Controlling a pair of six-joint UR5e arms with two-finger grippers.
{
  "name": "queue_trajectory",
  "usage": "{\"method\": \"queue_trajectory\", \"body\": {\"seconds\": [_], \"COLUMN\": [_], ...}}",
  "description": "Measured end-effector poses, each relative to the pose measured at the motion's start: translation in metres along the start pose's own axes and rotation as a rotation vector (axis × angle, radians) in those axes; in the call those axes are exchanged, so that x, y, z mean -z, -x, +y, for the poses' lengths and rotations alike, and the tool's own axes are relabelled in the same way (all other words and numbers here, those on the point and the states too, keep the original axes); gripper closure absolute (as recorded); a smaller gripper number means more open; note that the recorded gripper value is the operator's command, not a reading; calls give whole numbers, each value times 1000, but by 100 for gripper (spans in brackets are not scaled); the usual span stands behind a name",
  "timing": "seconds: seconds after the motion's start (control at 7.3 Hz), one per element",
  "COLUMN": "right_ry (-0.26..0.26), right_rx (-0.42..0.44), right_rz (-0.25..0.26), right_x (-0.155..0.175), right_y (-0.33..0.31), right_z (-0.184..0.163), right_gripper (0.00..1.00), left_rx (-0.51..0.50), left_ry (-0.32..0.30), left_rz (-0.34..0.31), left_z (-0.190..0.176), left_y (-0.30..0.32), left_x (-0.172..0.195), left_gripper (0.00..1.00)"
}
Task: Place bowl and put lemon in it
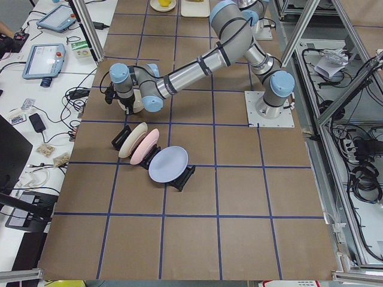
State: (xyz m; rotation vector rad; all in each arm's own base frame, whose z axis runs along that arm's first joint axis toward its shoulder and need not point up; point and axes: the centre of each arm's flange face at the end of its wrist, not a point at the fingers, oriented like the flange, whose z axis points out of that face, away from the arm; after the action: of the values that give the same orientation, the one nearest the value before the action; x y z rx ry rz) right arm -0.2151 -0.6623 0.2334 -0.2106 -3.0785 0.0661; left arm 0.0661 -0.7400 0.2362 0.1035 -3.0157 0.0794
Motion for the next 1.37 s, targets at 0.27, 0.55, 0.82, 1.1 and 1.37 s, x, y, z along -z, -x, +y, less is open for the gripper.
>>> {"method": "queue_trajectory", "body": {"seconds": [0.27,0.55,0.82,1.1,1.37], "right_ry": [25,40,54,72,67], "right_rx": [20,38,42,43,45], "right_rz": [2,-1,5,37,40], "right_x": [-19,-30,-30,-8,31], "right_y": [-1,-2,-3,-8,1], "right_z": [-1,-1,0,6,14], "right_gripper": [1,88,100,100,100], "left_rx": [-4,1,11,63,81], "left_ry": [31,77,86,37,2], "left_rz": [32,93,118,125,141], "left_z": [14,43,90,149,193], "left_y": [-62,-162,-257,-287,-288], "left_x": [20,16,-8,-41,-61], "left_gripper": [100,100,100,100,100]}}
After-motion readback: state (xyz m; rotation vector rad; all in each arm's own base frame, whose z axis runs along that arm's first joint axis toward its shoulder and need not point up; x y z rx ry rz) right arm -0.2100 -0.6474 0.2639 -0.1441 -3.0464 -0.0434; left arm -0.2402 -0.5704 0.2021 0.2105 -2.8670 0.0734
